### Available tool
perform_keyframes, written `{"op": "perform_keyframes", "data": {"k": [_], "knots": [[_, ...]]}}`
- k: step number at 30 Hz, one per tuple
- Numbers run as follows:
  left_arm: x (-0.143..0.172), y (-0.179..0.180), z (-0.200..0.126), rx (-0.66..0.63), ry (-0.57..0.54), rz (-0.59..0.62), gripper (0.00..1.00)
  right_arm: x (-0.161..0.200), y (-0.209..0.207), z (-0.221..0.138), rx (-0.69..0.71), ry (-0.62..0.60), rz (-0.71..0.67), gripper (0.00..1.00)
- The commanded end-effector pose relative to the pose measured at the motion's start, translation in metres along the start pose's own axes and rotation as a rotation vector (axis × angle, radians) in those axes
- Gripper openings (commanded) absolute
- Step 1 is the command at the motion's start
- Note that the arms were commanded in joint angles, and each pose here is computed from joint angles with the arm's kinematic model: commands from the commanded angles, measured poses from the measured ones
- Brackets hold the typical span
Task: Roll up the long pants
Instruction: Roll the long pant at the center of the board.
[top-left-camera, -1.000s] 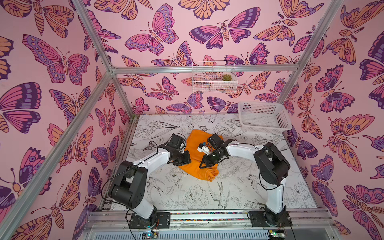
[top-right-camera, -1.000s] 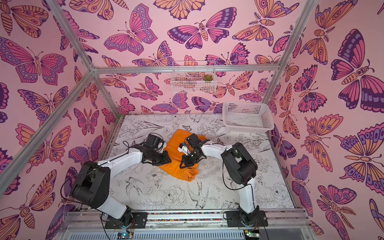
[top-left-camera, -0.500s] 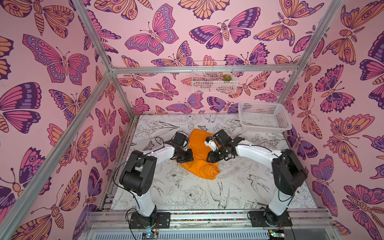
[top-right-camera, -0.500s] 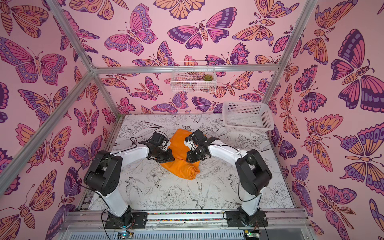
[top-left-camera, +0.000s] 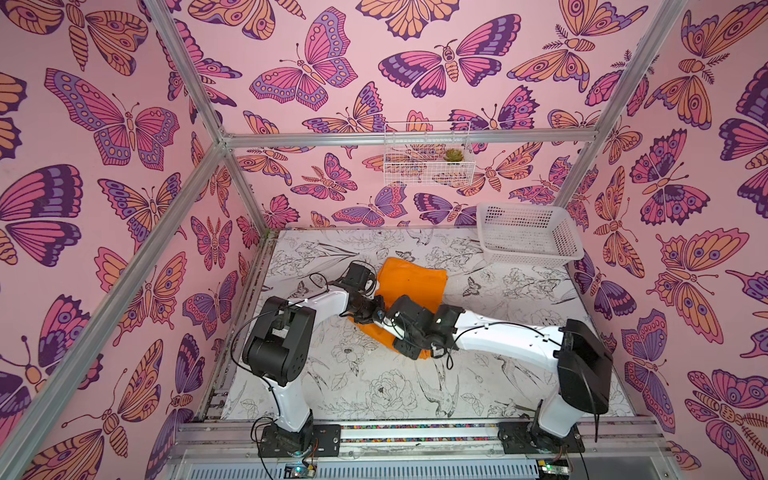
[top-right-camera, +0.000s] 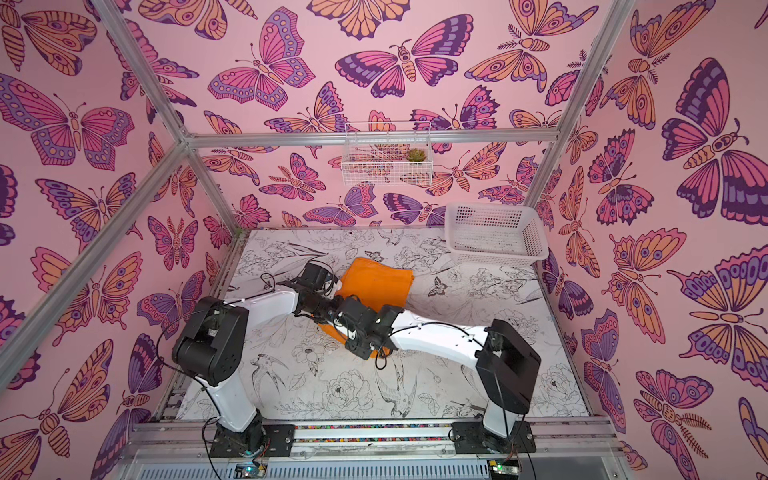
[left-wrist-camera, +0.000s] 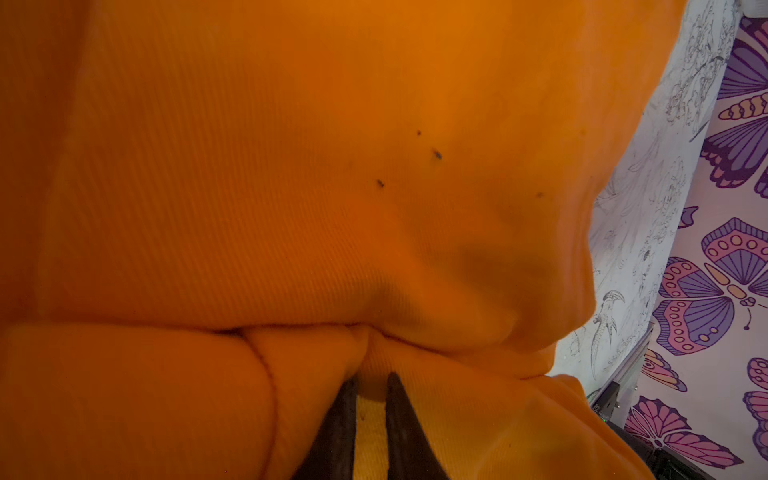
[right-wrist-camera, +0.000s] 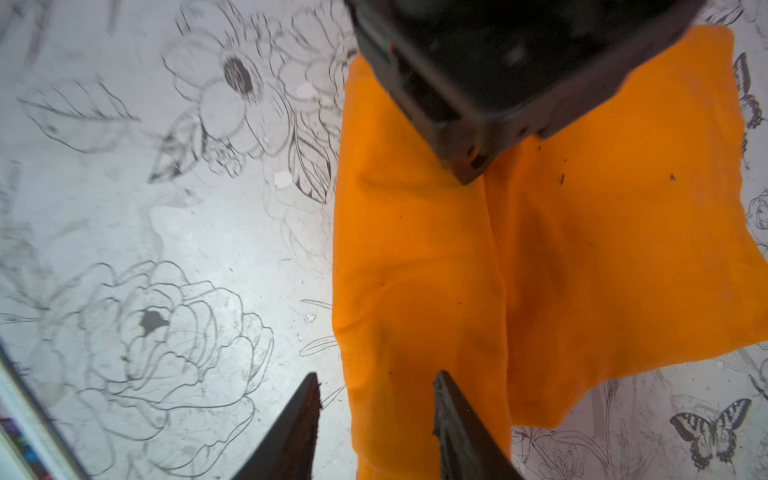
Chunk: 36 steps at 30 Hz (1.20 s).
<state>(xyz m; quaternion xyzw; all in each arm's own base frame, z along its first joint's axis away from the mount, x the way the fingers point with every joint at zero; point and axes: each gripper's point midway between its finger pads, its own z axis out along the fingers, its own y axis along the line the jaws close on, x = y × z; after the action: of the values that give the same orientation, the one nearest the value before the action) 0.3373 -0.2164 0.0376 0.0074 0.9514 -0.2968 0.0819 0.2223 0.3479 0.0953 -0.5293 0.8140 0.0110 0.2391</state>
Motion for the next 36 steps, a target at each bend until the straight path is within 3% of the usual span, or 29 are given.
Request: {"op": "perform_keyframes", "data": {"k": [1,5,13,19,20,21,22,31,36], "knots": [[0.017,0.043,0.021,-0.102,0.055,-0.044,0.17,0.016,-0.006,0.007,0.212,0.059,-0.204,0.59],[0.018,0.048,0.022,-0.091,0.062,-0.06,0.18,0.022,-0.004,0.018,0.306,0.062,-0.275,0.7],[0.019,0.053,0.022,-0.072,0.066,-0.079,0.17,0.03,-0.003,0.034,0.46,0.114,-0.431,0.73],[0.02,0.056,0.024,-0.062,0.075,-0.094,0.18,0.051,0.001,0.054,0.485,0.202,-0.52,0.74],[0.02,0.057,0.024,-0.063,0.077,-0.098,0.17,0.055,-0.001,0.056,0.488,0.215,-0.519,0.79],[0.02,0.057,0.025,-0.059,0.077,-0.099,0.18,0.06,-0.001,0.058,0.474,0.226,-0.509,0.97],[0.021,0.058,0.025,-0.058,0.079,-0.101,0.18,0.062,-0.004,0.059,0.478,0.223,-0.49,0.99],[0.021,0.058,0.025,-0.047,0.079,-0.103,0.18,0.056,-0.009,0.073,0.526,0.205,-0.502,1.0],[0.023,0.058,0.026,-0.038,0.087,-0.108,0.18,0.057,-0.019,0.092,0.591,0.208,-0.501,0.87]]}}
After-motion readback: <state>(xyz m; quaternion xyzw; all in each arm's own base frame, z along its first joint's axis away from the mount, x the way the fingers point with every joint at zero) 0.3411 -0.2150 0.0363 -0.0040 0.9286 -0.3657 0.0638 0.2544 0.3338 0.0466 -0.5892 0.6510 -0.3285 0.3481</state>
